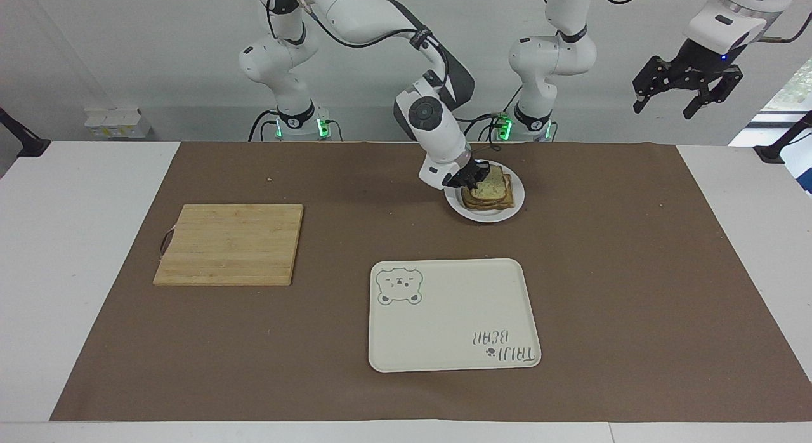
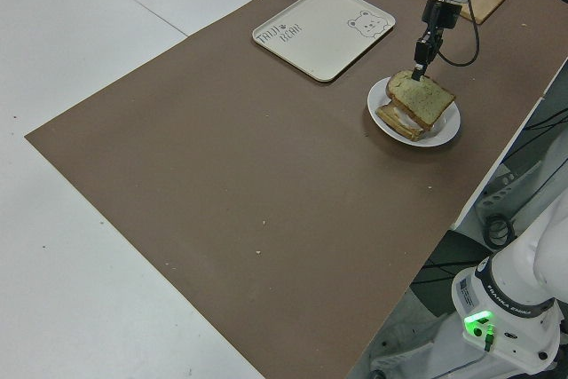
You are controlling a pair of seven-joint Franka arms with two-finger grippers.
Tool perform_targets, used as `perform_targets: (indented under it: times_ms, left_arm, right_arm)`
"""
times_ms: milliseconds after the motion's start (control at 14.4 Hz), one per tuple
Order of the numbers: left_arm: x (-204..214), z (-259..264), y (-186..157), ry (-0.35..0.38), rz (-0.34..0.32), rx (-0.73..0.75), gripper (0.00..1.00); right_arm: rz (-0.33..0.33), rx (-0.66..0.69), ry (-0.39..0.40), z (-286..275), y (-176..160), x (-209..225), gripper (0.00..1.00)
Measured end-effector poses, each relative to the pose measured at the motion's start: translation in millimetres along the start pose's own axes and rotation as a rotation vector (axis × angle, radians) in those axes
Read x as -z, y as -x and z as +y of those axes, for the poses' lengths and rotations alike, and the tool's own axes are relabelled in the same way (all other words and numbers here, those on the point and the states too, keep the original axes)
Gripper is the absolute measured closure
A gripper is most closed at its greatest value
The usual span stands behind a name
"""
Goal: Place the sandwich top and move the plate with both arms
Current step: 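Lower the bread onto the egg toast and open the right gripper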
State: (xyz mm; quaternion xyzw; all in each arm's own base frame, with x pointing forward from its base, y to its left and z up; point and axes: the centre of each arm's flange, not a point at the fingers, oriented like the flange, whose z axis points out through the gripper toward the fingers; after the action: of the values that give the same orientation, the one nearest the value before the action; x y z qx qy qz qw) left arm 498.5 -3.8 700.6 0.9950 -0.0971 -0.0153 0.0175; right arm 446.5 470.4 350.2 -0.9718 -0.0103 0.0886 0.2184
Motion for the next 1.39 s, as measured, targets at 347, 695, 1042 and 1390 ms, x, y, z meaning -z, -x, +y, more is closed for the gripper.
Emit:
perform_targets:
  times_ms: [347,695,1042,1390]
  left_arm:
    - [0.0,0.0,0.0,0.0,0.0,0.0,0.0]
    - [-0.1,-1.3,0.4,0.001,-0.002,0.003,0.0]
    - [-1.0,2.2,0.9,0.002,-0.012,-0.004,0.0]
    - [-1.3,10.7,-0.4,0.008,-0.011,-0.02,0.0]
  right_arm:
    - [0.025,0.0,0.0,0.5,-2.4,-14.4,0.9]
    - [0.007,-0.001,0.018,8.0,1.9,-25.5,0.9]
    - [0.01,0.042,0.02,8.8,1.3,-25.2,0.5]
    - [0.051,0.108,0.037,8.4,-5.3,-14.8,0.0]
